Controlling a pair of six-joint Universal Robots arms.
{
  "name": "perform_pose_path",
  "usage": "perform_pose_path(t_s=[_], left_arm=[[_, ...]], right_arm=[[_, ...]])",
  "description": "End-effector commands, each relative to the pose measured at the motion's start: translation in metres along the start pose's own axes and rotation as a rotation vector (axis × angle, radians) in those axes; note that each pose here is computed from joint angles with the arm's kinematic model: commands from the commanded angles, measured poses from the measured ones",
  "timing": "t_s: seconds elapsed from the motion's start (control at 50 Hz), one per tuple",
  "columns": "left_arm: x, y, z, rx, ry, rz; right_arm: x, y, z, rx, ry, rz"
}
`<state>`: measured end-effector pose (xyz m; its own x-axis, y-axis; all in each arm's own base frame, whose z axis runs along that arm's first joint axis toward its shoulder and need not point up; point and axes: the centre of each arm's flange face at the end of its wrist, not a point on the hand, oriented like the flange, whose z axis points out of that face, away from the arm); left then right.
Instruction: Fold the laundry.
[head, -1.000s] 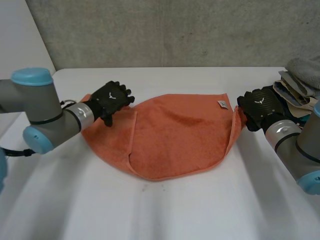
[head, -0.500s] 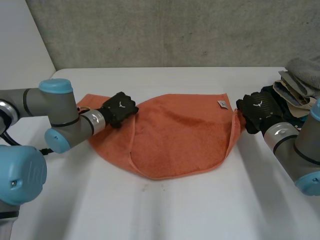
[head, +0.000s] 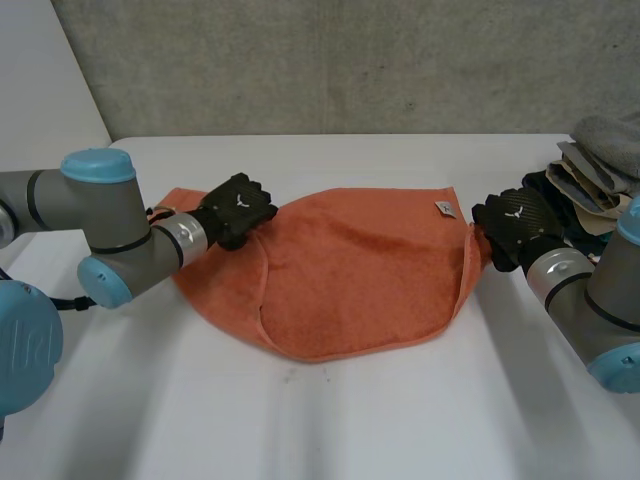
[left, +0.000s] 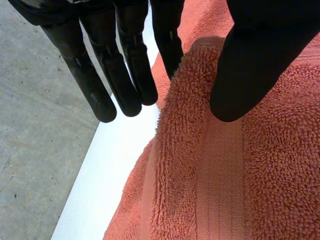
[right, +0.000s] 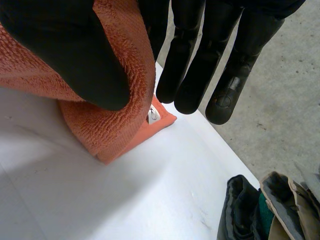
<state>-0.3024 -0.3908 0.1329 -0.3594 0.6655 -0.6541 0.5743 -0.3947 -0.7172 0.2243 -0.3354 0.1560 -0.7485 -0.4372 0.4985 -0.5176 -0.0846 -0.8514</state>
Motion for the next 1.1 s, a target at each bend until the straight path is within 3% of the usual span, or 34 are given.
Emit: perform_pose_path(t_s=[0.02,0.24,0.34,0.5,0.64,0.84,0.96,1.1], left_arm=[[0.002,0.005,0.002,-0.004,0.0,-0.002],[0.006,0.011,0.004,-0.015,-0.013,0.038],[0.001,0.009,-0.014,-0.126,-0.056,0.089],[-0.014,-0.016,-0.101,-0.323,-0.149,0.048],[0.012,-0.034,-0.181,-0.425,-0.14,-0.01],[0.059,-0.047,-0.254,-0.629,-0.018,-0.172],[0.057,-0.045,-0.253,-0.622,-0.037,-0.179],[0.031,-0.025,-0.216,-0.552,-0.14,-0.147]], right_arm=[[0.0,0.0,0.0,-0.002,0.0,0.001],[0.003,-0.003,-0.002,-0.003,0.01,0.006],[0.005,-0.008,-0.006,-0.045,-0.022,0.017],[0.044,-0.019,-0.034,-0.225,-0.071,-0.039],[0.057,-0.015,-0.07,-0.409,-0.183,-0.225],[0.067,0.007,-0.112,-0.613,-0.319,-0.232],[0.069,0.008,-0.11,-0.612,-0.307,-0.243],[0.075,0.018,-0.081,-0.549,-0.23,-0.277]])
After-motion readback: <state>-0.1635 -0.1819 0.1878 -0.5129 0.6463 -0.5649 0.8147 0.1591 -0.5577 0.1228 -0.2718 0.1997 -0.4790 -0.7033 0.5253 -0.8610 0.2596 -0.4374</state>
